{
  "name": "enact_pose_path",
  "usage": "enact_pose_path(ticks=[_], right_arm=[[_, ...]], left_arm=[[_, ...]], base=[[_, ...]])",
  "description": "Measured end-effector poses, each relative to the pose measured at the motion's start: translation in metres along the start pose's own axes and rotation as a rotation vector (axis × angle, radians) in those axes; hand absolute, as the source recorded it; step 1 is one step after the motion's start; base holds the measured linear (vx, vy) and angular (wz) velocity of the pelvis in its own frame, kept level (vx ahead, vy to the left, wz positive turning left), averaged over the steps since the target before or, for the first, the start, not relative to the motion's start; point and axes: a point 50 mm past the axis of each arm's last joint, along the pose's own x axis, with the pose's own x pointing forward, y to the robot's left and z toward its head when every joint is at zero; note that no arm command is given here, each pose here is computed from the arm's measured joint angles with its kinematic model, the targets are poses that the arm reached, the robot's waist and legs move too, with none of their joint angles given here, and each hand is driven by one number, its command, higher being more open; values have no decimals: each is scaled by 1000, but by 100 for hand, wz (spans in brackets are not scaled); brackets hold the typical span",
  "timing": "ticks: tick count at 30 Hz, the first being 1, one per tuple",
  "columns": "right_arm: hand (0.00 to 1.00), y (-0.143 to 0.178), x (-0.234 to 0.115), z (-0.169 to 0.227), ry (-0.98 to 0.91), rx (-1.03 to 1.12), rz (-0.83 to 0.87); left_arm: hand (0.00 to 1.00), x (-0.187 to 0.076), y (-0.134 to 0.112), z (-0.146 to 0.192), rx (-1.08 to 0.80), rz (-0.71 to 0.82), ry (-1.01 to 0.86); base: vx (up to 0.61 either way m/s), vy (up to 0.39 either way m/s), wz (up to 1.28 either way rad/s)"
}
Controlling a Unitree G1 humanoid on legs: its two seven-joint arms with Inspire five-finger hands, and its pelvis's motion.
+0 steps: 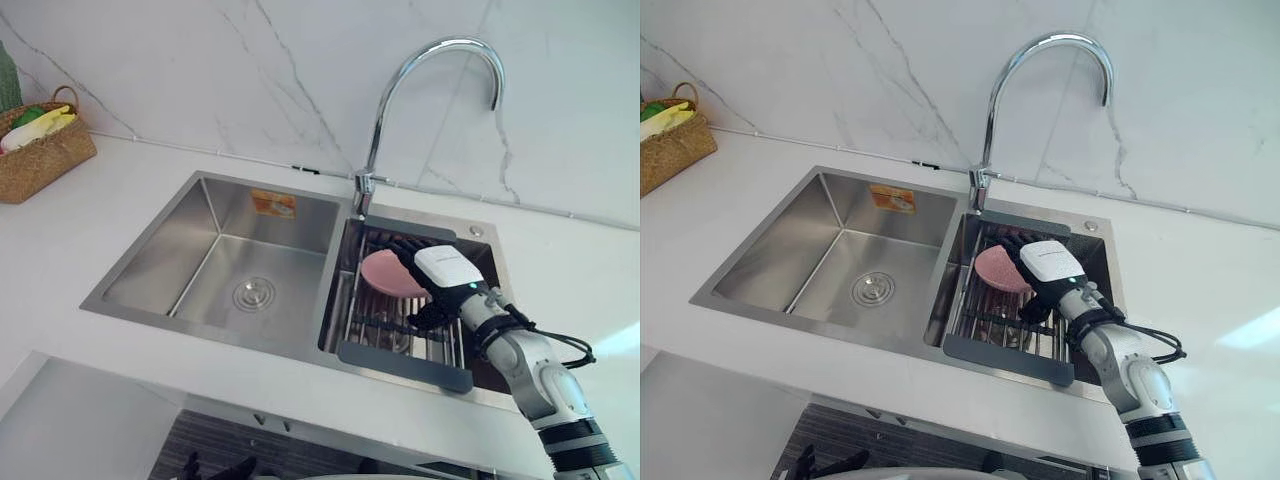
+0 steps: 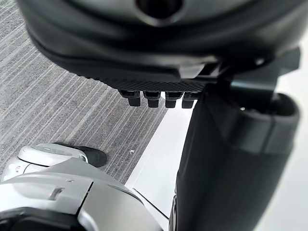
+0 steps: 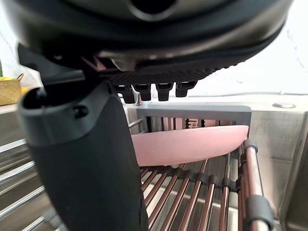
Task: Walk over to the sink, pick up the cup, carry it to the dishwasher, place the cup inside the dishwasher, then close the dishwasher door
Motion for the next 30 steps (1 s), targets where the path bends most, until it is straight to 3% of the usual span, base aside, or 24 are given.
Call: enact_pose_path(ticks=[5, 6, 15, 30], right_arm=[[100, 5, 0, -2, 24, -4, -24], [0, 7, 0, -2, 30, -1, -17], [0, 23, 2, -3, 49, 15, 53], [0, -4, 12, 1, 32, 8, -196]], left_arm=[[100, 0, 0, 0, 5, 0, -2], [100, 0, 0, 1, 7, -1, -2], [100, 1, -1, 2, 8, -4, -5], [100, 1, -1, 2, 7, -1, -9]], base=[[0, 0, 0], [0, 0, 0], [0, 0, 1], [0, 0, 0]])
